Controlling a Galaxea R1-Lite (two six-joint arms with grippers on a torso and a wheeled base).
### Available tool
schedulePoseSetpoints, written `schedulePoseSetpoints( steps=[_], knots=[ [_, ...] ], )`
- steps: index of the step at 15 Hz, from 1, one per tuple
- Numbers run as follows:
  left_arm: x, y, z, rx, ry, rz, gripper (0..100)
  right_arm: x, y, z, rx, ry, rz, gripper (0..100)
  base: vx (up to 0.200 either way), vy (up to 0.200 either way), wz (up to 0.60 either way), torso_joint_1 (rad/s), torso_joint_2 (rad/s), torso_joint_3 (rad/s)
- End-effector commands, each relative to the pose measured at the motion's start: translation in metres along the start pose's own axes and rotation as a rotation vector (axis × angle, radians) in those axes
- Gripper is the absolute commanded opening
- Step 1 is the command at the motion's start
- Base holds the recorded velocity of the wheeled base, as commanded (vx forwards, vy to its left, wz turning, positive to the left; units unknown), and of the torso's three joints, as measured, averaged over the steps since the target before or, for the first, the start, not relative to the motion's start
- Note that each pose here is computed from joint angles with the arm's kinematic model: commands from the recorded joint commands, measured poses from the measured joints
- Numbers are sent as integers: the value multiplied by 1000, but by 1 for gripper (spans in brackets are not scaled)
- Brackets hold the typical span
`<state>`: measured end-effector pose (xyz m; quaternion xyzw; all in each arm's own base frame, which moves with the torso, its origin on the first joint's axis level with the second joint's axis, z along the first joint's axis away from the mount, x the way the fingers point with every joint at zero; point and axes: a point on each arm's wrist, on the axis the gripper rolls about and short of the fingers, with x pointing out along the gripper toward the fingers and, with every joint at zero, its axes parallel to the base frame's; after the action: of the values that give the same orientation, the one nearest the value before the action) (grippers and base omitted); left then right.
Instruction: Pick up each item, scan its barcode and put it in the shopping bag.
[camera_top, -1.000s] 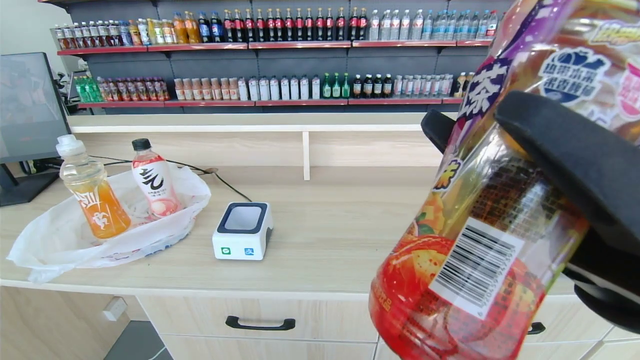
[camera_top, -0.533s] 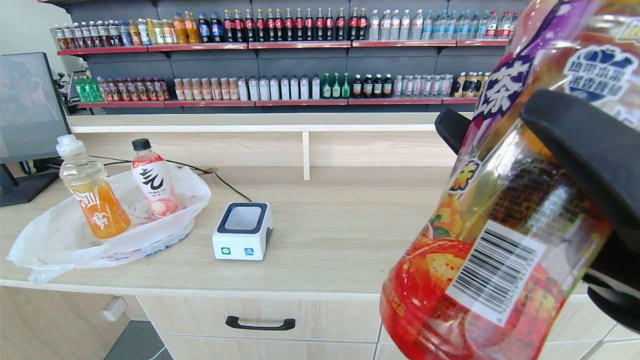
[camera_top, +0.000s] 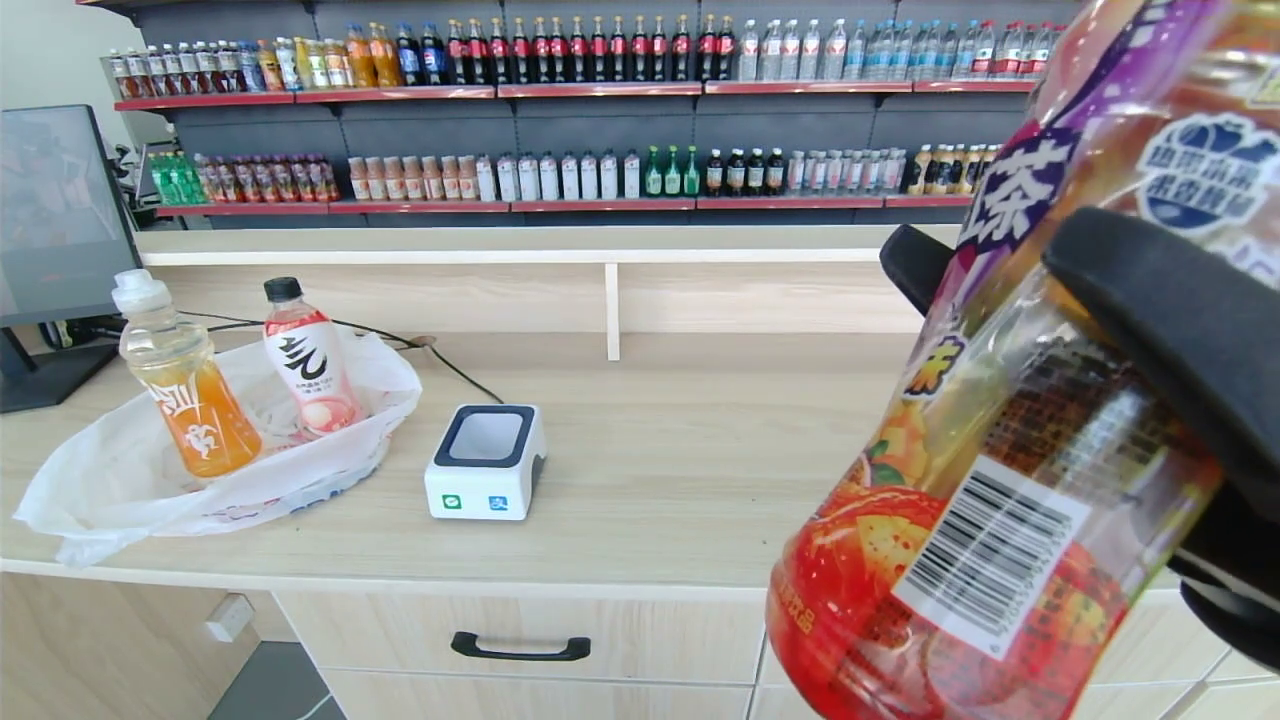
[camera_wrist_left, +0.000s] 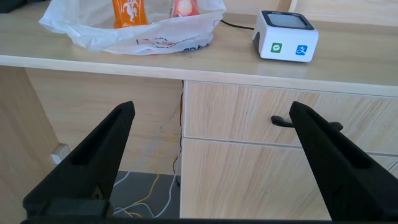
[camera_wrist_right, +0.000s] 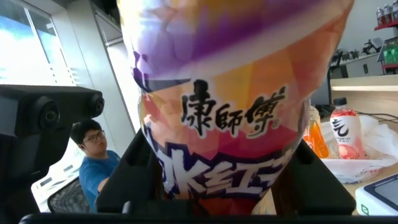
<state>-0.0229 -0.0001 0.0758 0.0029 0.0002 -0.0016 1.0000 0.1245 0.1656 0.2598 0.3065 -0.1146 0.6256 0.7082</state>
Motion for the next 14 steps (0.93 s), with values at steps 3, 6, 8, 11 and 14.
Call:
schedulePoseSetpoints(
  steps=[3,6,8,11,14],
  knots=[
    [0,0,0,3,1,0,100,-15,-21,-19,-108,77,-120,0,0,0,0,0,0,0],
    [0,0,0,3,0,0,100,-26,-49,-18,-307,107,-237,0,0,0,0,0,0,0],
    [0,0,0,2,0,2,100,-32,-57,-9,-375,94,-291,0,0,0,0,0,0,0],
    [0,0,0,3,0,0,100,-53,-86,1,-550,102,-501,0,0,0,0,0,0,0],
    [0,0,0,3,0,0,100,-67,-97,-1,-612,126,-626,0,0,0,0,0,0,0]
  ],
)
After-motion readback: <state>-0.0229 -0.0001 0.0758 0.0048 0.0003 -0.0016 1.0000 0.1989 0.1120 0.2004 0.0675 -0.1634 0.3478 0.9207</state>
